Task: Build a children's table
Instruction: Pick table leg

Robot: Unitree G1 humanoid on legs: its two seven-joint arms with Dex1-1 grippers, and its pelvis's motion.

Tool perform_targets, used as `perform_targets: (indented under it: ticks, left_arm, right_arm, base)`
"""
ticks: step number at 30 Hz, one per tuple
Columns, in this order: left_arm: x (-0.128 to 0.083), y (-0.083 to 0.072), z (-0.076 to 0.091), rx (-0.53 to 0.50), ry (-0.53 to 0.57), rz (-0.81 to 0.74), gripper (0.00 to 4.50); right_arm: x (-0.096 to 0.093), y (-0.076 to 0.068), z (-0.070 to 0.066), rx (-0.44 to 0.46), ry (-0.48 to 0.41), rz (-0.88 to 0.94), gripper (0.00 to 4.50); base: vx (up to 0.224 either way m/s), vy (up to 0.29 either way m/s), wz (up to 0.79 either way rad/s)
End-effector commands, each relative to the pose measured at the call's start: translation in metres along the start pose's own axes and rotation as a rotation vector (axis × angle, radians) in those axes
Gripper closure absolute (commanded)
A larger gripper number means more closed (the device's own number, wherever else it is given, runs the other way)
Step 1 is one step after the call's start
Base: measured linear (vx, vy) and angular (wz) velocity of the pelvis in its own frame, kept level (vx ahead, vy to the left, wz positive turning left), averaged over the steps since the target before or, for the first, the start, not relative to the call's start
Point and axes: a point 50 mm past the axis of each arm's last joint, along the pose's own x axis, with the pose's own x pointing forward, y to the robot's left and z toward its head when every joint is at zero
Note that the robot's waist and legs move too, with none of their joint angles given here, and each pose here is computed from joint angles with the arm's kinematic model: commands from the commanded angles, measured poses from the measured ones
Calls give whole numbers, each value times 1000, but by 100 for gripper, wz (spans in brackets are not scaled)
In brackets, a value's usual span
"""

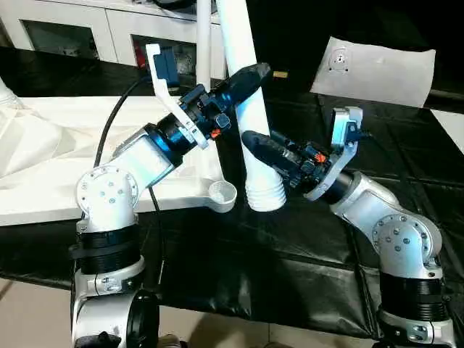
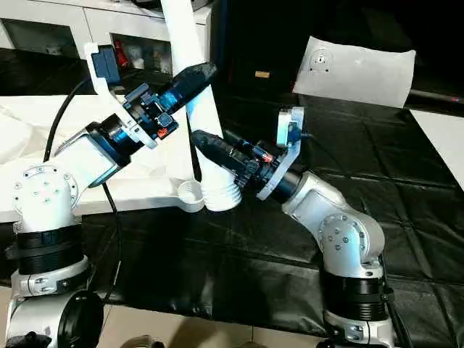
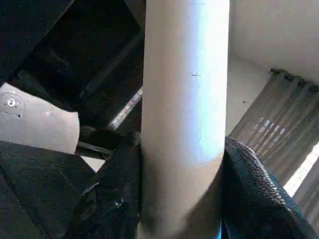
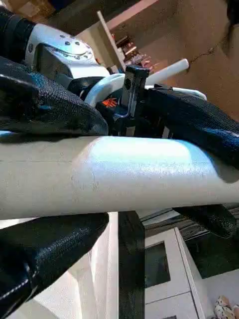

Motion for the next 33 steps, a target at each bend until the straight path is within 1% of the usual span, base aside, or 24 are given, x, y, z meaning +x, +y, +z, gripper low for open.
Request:
perform_targets:
  ticks: [1, 2, 4, 5, 7, 9, 11, 12, 13, 14, 16, 17, 18, 19, 21, 25, 28, 31, 33]
  left_arm:
    - [2, -1, -2, 4, 17, -6, 266]
    - [2, -1, -2, 4, 17, -6, 266]
    - [2, 0, -2, 13, 21, -1, 266]
    - [1, 1, -1, 32, 31, 10, 266]
    - [-2, 10, 0, 121, 95, 65, 266]
    - [-3, 13, 0, 137, 114, 82, 266]
    - [-4, 17, 1, 199, 161, 101, 266]
    - [-4, 17, 1, 210, 168, 103, 266]
    - [-4, 19, 2, 235, 185, 108, 266]
    - [-4, 19, 3, 257, 202, 105, 266]
    - [-3, 20, 4, 280, 217, 101, 266]
    - [-1, 20, 5, 301, 229, 91, 266]
    - [-1, 20, 6, 314, 236, 84, 266]
    - [-1, 20, 6, 317, 238, 82, 266]
    - [0, 20, 7, 344, 251, 69, 266]
    - [2, 16, 6, 361, 255, 26, 266]
    - [3, 11, 5, 348, 247, -32, 266]
    - [3, 6, 3, 330, 242, -87, 266]
    - [3, 2, 2, 309, 239, -135, 266]
  right_arm:
    - [-4, -9, 4, -25, -1, -76, 210]
    - [-4, -9, 4, -25, -1, -76, 193]
    - [-3, -10, 5, -28, 0, -82, 190]
    - [-3, -11, 6, -49, 4, -95, 177]
    - [-4, -15, 9, -126, 38, -127, 152]
    - [-4, -16, 10, -145, 50, -132, 146]
    - [-5, -18, 12, -169, 98, -140, 121]
    - [-5, -18, 12, -174, 108, -143, 121]
    - [-5, -20, 12, -184, 134, -147, 107]
    - [-6, -21, 13, -197, 173, -151, 92]
    - [-6, -22, 12, -208, 217, -152, 92]
    - [-6, -24, 11, -215, 268, -156, 74]
    - [-6, -25, 10, -215, 295, -155, 61]
    - [-6, -25, 10, -215, 302, -154, 52]
    - [-6, -26, 7, -197, 349, -153, 36]
    - [-3, -24, 1, -180, 394, -122, 29]
    - [-1, -25, -4, -182, 418, -108, 25]
    - [1, -25, -6, -187, 411, -90, 25]
    - [4, -22, -6, -185, 386, -44, 25]
  base:
    - [0, 0, 0]
    - [0, 0, 0]
    - [0, 0, 0]
    - [0, 0, 0]
    - [0, 0, 0]
    - [0, 0, 0]
    - [0, 0, 0]
    - [0, 0, 0]
    - [0, 0, 0]
    - [0, 0, 0]
    - [0, 0, 0]
    - [0, 0, 0]
    - [0, 0, 0]
    - [0, 0, 0]
    - [0, 0, 0]
    - [0, 0, 0]
    - [0, 0, 0]
    - [0, 0, 0]
    - [0, 0, 0]
